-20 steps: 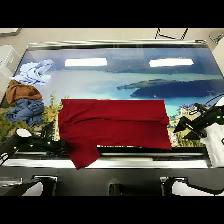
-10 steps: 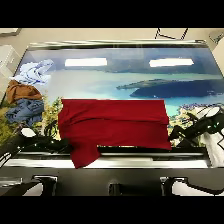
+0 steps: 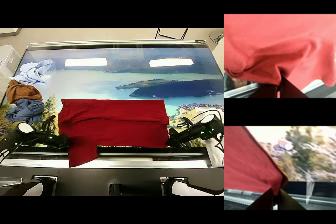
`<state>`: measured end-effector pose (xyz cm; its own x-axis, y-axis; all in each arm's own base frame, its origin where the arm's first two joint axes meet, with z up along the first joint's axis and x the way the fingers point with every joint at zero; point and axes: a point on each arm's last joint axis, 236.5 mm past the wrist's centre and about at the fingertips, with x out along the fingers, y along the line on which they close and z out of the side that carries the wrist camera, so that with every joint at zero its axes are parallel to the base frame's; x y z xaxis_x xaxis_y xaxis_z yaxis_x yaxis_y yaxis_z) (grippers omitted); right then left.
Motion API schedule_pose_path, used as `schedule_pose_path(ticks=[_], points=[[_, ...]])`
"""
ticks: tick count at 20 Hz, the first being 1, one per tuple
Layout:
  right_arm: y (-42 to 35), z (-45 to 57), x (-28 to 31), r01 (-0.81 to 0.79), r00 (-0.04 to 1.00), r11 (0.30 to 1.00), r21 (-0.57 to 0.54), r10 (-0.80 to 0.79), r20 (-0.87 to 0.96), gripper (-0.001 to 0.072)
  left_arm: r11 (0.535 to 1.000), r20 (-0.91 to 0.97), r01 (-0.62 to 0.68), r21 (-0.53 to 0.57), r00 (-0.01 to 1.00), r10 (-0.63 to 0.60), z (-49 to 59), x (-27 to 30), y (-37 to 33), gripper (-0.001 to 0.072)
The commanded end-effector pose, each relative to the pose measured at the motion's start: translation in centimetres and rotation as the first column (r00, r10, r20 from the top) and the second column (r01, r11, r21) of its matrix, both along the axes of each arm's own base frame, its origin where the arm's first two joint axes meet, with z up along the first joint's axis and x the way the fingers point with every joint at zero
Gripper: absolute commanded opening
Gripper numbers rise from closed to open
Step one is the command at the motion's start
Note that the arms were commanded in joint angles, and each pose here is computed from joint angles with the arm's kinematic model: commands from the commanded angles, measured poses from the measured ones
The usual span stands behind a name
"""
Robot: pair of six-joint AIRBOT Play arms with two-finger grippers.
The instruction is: Fold the clothes and pants, and hang the long-sleeved shirts on hangers.
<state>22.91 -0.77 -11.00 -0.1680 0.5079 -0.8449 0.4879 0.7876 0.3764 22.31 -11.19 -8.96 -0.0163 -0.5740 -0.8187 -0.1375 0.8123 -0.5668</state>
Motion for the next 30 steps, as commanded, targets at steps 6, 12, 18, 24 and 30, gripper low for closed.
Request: schedule_pose_path(ticks=[6,12,18,24,30], points=[[-2.6,8.0,11.0,0.003,0.966,0.995,-0.103,0.024,0.259,0.0044,0.993,0.323,0.028,0.119,0.944,-0.065,10.0,12.0,2.7,0.0026],[-1.8,8.0,21.6,0.003,0.917,0.979,-0.204,0.079,0.391,0.0045,0.995,0.340,-0.022,0.102,0.940,-0.014,10.3,22.2,3.2,0.0026],[-0.3,3.4,24.5,0.030,0.935,0.990,-0.138,0.021,0.354,0.0047,0.996,0.185,-0.042,0.076,0.982,0.027,3.2,24.6,2.9,0.0027],[-3.1,4.1,22.1,0.050,0.964,0.993,-0.106,-0.020,0.264,0.0697,0.999,0.089,0.003,0.034,0.996,-0.006,3.5,22.7,3.6,0.0597],[-0.8,1.6,21.3,0.058,0.983,0.997,0.050,-0.066,0.170,0.0710,0.999,0.222,0.000,0.048,0.975,-0.010,9.7,23.4,3.8,0.0596]])
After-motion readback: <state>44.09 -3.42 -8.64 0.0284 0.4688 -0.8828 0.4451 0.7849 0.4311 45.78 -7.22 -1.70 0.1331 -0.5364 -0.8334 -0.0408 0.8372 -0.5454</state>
